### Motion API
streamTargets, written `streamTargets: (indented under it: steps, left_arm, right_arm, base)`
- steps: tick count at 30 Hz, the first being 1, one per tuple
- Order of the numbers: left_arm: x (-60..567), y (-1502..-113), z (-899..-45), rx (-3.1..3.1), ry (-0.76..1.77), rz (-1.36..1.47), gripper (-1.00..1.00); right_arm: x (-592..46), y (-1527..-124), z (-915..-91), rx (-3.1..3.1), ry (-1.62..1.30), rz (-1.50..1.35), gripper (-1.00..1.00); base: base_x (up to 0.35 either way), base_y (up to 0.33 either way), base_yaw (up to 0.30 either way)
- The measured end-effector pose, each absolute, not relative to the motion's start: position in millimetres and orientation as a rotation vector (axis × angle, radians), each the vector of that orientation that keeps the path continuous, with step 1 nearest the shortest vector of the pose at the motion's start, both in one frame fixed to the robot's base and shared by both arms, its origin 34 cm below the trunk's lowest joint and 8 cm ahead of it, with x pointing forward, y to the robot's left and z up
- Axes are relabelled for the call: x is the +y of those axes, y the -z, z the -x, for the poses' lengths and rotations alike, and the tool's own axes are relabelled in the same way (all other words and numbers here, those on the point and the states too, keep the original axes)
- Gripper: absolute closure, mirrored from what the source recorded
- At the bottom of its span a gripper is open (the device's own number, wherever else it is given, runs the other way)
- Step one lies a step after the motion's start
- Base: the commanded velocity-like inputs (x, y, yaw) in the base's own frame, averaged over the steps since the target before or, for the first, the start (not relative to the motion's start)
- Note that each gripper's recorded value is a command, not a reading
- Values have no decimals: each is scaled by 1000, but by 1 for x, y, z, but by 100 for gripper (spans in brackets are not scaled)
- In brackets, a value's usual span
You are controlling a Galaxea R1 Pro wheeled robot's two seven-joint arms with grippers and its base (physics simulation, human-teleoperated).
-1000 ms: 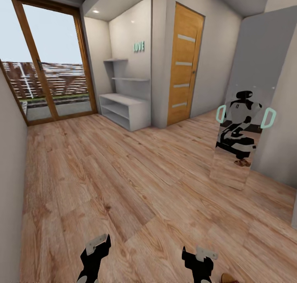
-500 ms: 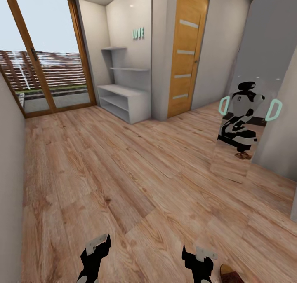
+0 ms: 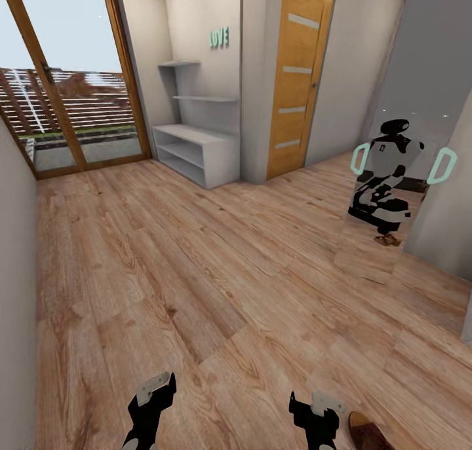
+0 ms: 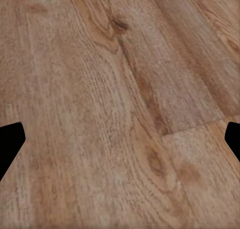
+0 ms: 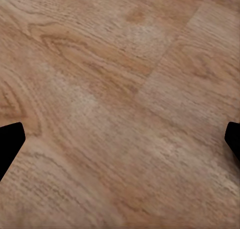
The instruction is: Pick up the two gym shoes and the two sandals from the corridor floor and place them onto the hallstand (shoe rack) in the corridor, making sure they are on the rack and not on the floor. Arrange them so the two gym shoes are next to each other and the two sandals are next to each other.
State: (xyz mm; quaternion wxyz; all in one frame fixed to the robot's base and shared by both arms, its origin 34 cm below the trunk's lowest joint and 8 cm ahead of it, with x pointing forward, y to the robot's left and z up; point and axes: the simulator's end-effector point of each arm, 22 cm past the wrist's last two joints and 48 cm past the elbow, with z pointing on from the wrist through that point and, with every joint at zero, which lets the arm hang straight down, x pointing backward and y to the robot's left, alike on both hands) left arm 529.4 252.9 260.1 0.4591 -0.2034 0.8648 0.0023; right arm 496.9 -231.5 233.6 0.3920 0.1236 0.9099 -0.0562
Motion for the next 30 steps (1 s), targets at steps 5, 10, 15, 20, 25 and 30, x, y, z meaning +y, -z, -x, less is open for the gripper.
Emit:
streamTargets:
  steps: [5,10,15,20,25,30]
  left_arm:
    - [253,-260,-530,2129,-6,499,-100]
    - [250,-261,-530,2131,-1,484,-100]
    - [239,-262,-532,2136,17,434,-100]
    - [224,-263,-534,2143,41,371,-100]
    - [202,-266,-535,2150,75,271,-100]
    - [196,-266,-535,2151,83,245,-100]
  right_arm:
    - [-231,-233,-497,2311,143,-314,-100]
    - [-231,-233,-497,2312,144,-304,-100]
    - [-236,-231,-495,2320,170,-206,-100]
    - [-242,-229,-493,2326,206,-72,-100]
    - [-237,-231,-495,2303,214,29,-100]
    - [-236,-233,-496,2290,213,46,-100]
  base:
    - [0,0,0]
    - [0,0,0]
    - [0,0,0]
    - [0,0,0]
    - [0,0,0]
    - [-55,0,0]
